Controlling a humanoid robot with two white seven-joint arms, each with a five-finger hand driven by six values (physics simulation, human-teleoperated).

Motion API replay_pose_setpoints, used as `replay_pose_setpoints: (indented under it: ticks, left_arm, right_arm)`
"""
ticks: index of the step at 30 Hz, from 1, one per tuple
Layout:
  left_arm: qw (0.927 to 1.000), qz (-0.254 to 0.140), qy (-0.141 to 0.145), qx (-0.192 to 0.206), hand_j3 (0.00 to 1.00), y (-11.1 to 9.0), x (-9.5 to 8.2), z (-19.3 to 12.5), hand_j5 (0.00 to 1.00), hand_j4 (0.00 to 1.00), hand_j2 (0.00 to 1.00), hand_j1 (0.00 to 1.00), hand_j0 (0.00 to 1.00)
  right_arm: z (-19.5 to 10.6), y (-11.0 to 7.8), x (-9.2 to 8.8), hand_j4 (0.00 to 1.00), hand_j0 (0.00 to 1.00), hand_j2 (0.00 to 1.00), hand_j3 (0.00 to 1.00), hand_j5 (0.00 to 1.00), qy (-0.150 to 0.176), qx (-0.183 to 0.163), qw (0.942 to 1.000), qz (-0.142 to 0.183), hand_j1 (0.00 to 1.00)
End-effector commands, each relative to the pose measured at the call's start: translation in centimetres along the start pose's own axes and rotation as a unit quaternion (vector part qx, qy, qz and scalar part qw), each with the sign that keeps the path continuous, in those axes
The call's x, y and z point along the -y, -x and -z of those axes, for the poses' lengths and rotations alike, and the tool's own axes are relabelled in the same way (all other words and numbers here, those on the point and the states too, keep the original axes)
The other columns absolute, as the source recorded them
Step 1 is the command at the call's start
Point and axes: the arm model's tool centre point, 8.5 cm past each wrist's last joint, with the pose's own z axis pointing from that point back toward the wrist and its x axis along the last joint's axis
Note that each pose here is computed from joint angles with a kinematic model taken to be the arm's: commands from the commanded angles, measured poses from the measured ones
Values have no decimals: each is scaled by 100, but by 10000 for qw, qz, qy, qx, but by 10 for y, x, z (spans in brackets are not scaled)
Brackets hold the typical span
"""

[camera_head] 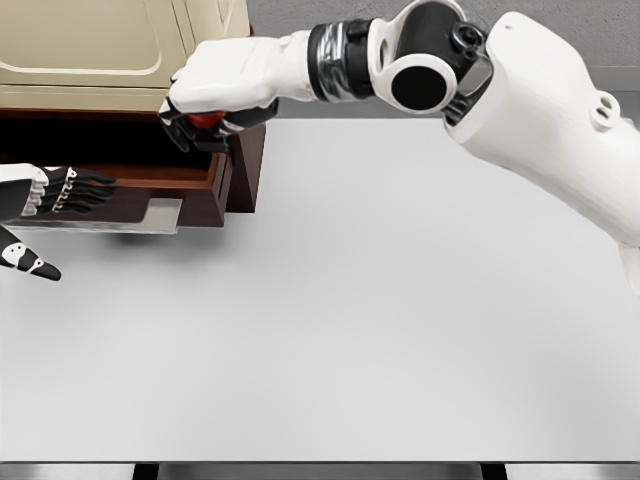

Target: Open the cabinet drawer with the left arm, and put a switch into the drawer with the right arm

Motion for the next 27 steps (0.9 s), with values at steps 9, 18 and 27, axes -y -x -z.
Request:
replay_pose_setpoints:
  ticks: [9,18,27]
  left_arm:
    - [10000,-18,-3,16,100,-1,0,0,100,100,100,100,100]
    - [10000,-23,1,12,100,0,0,0,100,100,100,100,100]
    - [10000,-18,-8,11,100,0,0,-1,100,100,100,100,100]
  right_arm:
    - [21,-1,1,45,45,45,45,45,-71,60,9999,87,45]
    - [30,4,0,45,45,45,45,45,-99,39,9998,180,45]
    - [45,4,3,45,45,45,45,45,-136,46,9996,232,45]
